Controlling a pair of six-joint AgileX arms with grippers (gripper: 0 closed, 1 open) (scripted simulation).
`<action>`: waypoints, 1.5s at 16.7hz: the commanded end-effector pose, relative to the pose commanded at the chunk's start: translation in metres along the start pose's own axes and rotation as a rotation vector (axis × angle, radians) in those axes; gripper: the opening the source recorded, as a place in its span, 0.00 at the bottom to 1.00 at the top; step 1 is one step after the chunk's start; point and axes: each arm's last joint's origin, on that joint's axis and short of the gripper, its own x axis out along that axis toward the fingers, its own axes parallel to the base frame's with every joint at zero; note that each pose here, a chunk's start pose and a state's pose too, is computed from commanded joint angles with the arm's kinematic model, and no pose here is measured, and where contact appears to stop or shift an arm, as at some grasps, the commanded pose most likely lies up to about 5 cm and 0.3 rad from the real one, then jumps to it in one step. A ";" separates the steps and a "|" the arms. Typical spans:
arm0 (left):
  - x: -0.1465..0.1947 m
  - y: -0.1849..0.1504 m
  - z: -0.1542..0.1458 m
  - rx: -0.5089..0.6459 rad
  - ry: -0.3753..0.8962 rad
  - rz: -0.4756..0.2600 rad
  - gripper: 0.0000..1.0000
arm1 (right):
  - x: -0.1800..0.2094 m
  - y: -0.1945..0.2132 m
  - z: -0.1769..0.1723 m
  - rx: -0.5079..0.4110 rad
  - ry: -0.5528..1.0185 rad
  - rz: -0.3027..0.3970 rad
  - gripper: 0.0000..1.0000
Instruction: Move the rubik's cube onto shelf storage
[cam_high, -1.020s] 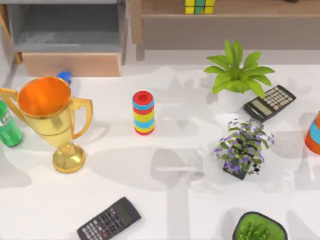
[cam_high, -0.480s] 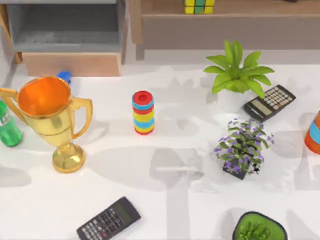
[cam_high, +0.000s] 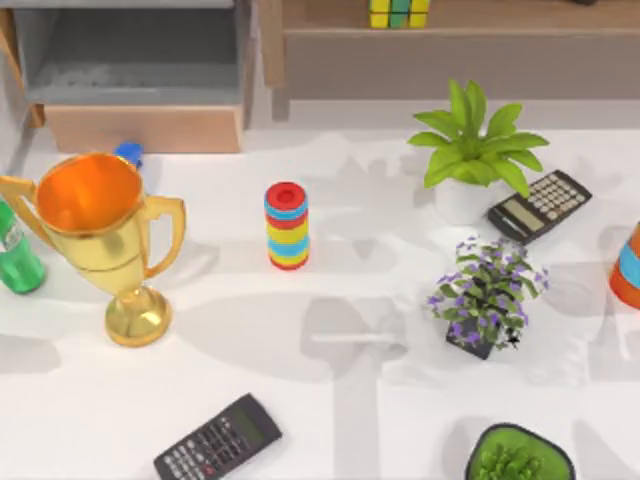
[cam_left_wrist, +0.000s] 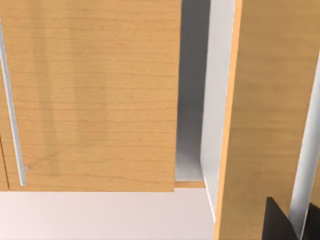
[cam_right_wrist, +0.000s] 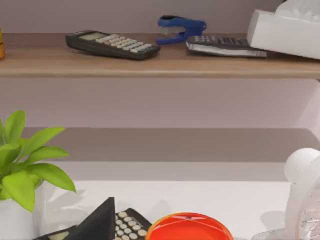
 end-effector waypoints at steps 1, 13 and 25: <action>-0.001 -0.004 0.000 -0.016 0.002 -0.016 0.00 | 0.000 0.000 0.000 0.000 0.000 0.000 1.00; 0.063 -0.004 0.000 -0.016 0.002 -0.016 0.00 | 0.000 0.000 0.000 0.000 0.000 0.000 1.00; 0.124 -0.005 -0.002 -0.022 0.007 -0.022 0.00 | 0.000 0.000 0.000 0.000 0.000 0.000 1.00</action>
